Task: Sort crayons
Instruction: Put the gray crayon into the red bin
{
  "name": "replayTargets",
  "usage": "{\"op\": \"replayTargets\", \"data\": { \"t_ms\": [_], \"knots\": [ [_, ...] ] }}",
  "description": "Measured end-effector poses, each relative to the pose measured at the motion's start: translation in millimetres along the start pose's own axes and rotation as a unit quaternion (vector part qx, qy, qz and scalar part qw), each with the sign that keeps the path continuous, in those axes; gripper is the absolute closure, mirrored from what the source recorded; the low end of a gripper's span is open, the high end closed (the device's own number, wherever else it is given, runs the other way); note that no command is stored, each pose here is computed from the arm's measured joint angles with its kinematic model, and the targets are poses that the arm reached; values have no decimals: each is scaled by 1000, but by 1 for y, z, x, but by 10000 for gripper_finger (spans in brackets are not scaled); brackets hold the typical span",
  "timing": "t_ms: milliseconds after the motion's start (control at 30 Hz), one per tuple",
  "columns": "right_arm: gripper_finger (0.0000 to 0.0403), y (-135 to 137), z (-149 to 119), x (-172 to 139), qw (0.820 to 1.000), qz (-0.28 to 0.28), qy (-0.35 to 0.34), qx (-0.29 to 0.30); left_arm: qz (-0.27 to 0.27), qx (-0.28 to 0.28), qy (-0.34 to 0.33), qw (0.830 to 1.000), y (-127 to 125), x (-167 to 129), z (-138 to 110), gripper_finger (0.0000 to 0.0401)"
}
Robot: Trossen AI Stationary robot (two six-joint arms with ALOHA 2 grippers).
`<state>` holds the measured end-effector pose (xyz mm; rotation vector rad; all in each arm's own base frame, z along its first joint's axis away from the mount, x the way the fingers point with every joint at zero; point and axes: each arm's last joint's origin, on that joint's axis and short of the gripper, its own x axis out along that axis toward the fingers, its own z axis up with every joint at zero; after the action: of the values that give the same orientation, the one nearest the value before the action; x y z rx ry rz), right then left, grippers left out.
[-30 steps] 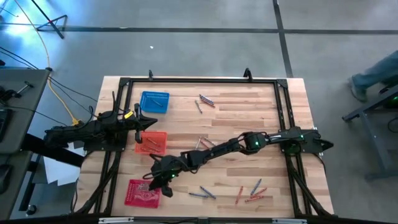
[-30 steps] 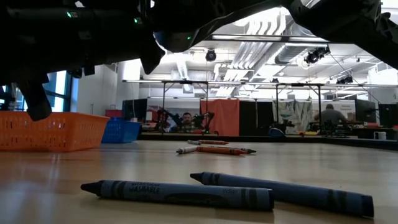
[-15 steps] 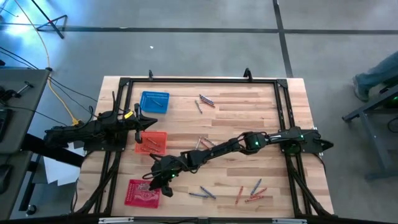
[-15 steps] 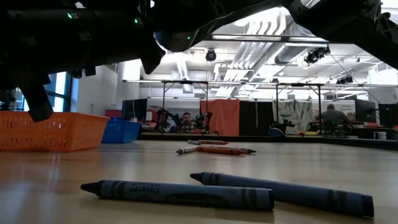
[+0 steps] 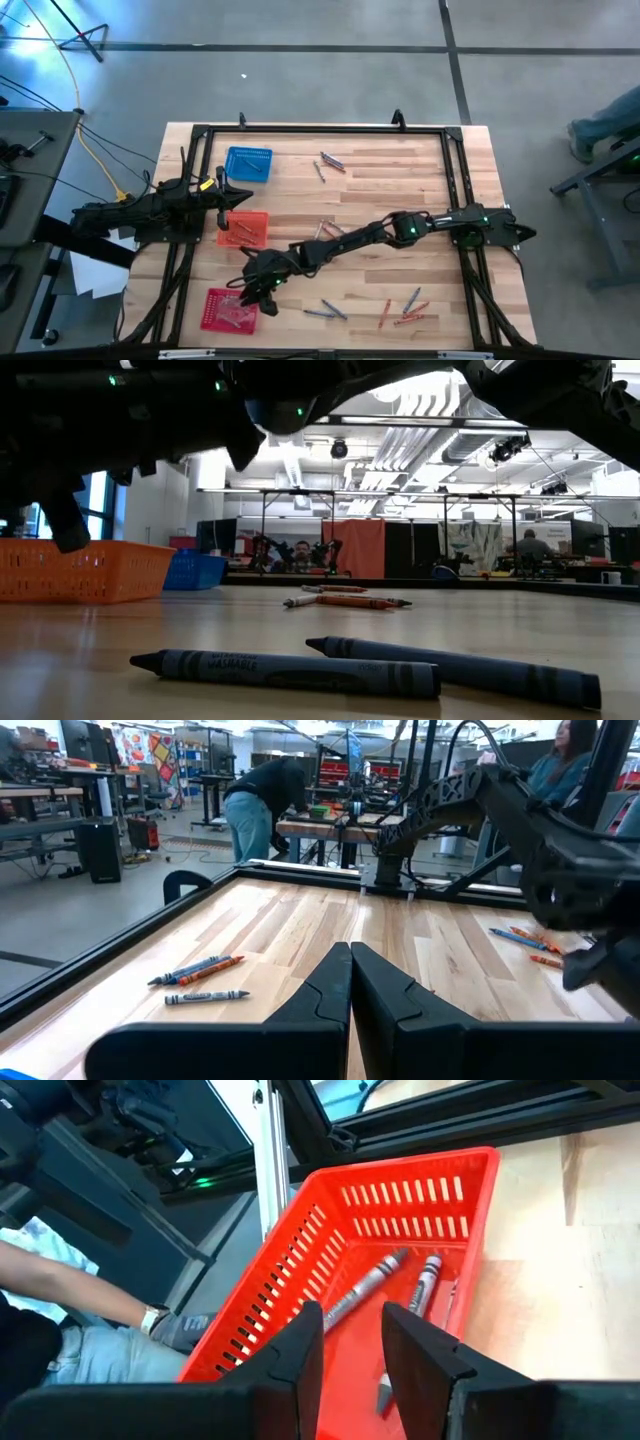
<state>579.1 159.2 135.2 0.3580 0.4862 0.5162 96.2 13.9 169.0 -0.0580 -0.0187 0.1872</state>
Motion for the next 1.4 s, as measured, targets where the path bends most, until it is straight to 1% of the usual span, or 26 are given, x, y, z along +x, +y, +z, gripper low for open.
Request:
{"op": "replayTargets", "data": {
  "t_ms": [100,200,333,433,500,533,633,700,733,767,833,867,933,1000,1100,1167,1233,1267,1367,1400],
  "knots": [
    [304,-2,13,-13,1000,-18,18,-10,0,0,0,1000,0,0,0,400],
    [304,-2,34,-35,997,-60,37,-21,0,0,0,1000,0,0,0,400],
    [304,12,66,-66,990,-106,46,-76,0,0,0,1000,0,0,0,400],
    [304,19,80,-92,981,-147,87,-89,0,0,-1,1000,0,0,0,400],
    [304,15,82,-111,969,-188,140,-75,0,0,0,1000,0,0,0,400],
    [304,13,79,-120,960,-212,172,-65,0,0,0,1000,0,0,0,400],
    [304,3,69,-139,925,-282,253,-26,-1,0,0,1000,0,0,0,400],
    [304,-1,63,-145,908,-311,282,-7,-1,0,0,1000,0,0,0,400],
    [304,-2,60,-145,902,-321,289,-1,-1,0,0,1000,0,0,0,400],
    [304,-3,57,-144,901,-322,292,0,-1,0,0,1000,0,0,0,400],
    [304,-7,53,-141,902,-322,286,0,-1,0,0,1000,0,0,0,400],
    [304,-9,52,-137,907,-321,275,0,-1,0,0,1000,0,0,0,400],
    [304,-10,48,-127,921,-307,240,0,-1,0,0,1000,0,0,0,400],
    [304,-9,39,-116,932,-286,224,-4,-1,0,0,1000,0,0,0,400],
    [304,-6,26,-100,955,-235,182,-1,-1,0,0,1000,0,0,0,400],
    [304,-5,20,-93,969,-200,143,-9,-1,0,0,1000,0,0,0,400],
    [304,-8,12,-96,977,-177,120,-1,-1,0,0,1000,0,0,0,400],
    [304,-11,9,-100,979,-175,107,4,-1,0,0,1000,0,0,0,400],
    [304,-18,1,-128,975,-204,80,27,-1,0,0,1000,0,0,0,400],
    [304,-19,1,-140,975,-212,58,30,-1,0,0,1000,0,0,0,400]
  ]
}}
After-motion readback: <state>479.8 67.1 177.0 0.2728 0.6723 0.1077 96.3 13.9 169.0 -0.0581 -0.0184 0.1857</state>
